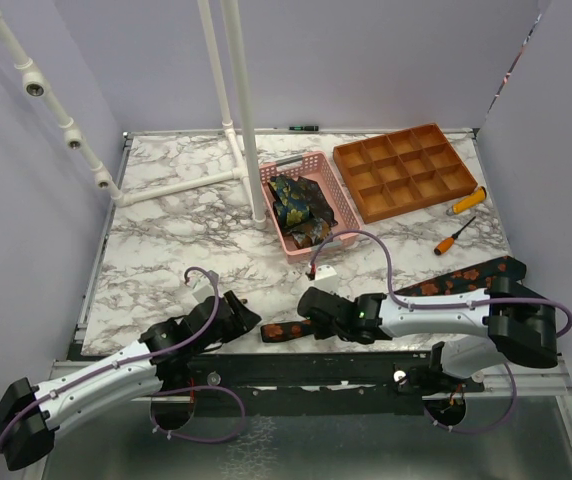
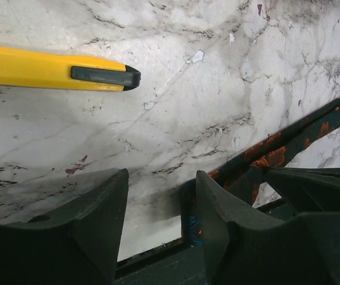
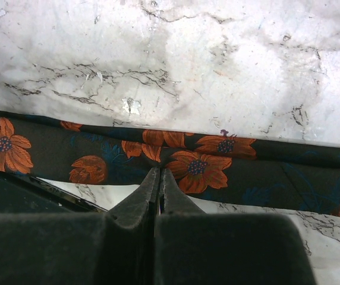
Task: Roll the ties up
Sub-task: Roll the tie at the center of the board.
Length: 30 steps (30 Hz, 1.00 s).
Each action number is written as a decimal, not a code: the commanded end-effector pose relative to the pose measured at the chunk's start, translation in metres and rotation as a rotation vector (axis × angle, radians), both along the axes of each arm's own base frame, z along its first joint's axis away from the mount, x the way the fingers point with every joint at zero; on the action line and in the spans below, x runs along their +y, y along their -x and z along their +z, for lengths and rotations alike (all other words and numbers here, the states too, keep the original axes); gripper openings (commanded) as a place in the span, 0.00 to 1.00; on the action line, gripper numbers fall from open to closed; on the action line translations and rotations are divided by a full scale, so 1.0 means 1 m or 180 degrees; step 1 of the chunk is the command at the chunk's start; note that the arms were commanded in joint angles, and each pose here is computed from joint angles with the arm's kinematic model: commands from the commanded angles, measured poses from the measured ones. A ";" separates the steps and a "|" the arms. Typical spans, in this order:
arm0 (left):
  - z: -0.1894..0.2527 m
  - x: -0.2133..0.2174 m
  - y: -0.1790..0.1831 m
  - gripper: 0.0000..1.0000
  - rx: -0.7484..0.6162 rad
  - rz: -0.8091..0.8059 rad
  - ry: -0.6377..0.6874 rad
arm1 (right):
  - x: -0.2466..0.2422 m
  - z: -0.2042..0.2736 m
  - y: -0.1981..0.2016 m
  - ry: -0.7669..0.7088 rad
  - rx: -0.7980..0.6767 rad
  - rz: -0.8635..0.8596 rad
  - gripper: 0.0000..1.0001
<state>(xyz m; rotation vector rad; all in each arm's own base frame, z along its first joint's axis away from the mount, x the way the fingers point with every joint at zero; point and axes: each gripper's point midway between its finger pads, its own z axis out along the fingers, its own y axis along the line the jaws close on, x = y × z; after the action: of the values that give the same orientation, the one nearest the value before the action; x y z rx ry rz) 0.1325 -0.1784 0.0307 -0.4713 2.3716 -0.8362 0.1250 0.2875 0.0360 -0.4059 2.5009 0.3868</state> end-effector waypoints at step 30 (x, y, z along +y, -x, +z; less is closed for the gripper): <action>0.080 -0.065 0.022 0.17 -0.0106 -0.0919 0.0824 | -0.002 0.040 0.001 -0.0905 -0.0067 -0.0185 0.30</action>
<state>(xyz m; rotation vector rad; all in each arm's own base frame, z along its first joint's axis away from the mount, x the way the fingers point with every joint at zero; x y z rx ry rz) 0.1270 -0.2198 0.1012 -0.3214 2.3534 -1.0729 0.1249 0.2820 0.0734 -0.2535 2.3892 0.6412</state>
